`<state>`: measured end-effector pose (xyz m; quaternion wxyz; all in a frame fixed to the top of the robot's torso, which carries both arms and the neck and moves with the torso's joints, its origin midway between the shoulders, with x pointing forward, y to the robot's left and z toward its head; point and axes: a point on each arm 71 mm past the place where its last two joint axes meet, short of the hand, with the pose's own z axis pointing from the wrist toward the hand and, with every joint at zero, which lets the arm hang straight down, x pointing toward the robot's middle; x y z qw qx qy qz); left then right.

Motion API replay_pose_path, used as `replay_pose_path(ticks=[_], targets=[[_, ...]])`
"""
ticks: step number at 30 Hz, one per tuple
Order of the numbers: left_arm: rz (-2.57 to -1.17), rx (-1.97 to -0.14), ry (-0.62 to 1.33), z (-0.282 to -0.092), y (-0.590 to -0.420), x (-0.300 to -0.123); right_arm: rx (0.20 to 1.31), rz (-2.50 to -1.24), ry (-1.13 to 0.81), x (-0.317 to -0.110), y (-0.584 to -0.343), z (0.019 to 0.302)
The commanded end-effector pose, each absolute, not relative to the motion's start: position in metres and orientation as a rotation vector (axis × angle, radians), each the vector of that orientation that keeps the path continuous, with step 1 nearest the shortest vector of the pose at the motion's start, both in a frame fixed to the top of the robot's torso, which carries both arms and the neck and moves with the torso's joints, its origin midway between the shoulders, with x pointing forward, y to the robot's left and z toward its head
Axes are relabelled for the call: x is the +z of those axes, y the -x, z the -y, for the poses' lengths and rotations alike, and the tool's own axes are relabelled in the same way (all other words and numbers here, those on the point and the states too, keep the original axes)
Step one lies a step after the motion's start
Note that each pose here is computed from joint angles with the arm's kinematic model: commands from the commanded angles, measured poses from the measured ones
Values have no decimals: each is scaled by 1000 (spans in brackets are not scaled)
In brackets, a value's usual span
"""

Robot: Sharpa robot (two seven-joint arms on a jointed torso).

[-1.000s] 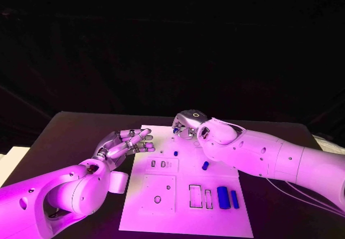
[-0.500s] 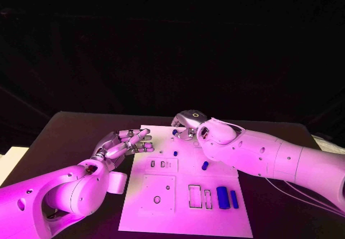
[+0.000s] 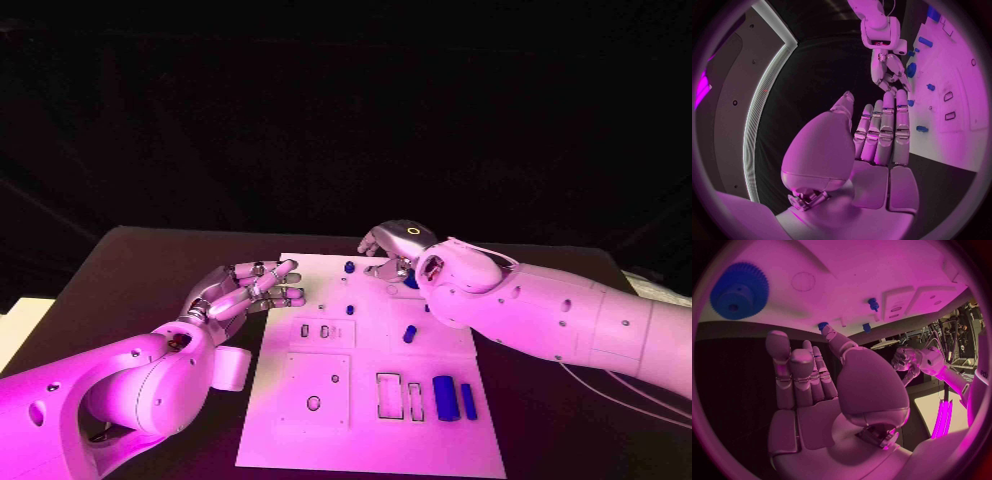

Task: Assemble the parts on the task board

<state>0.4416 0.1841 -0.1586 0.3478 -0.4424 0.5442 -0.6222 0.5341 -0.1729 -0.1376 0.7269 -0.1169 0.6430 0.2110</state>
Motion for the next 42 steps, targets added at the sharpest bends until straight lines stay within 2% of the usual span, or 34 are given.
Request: replay_pose_path(ticks=[1,9,14,29,42], targets=[[-1417,-1639,1136,-183,-441,-157,513,-1420,157,-130,-526,185],[-1420,-1641,1139,-183,-442,-158,473,-1568,-39,-128,-519,237],[-1423,-1643,1140,-182,-443,-158,427,-1627,-89,-133,-524,254],[-1427,-1646,1141,-181,-444,-159,385,-1676,-81,-143,-535,251],[-1429,-1646,1141,-181,-444,-159,331,-1691,1,-152,-538,244]])
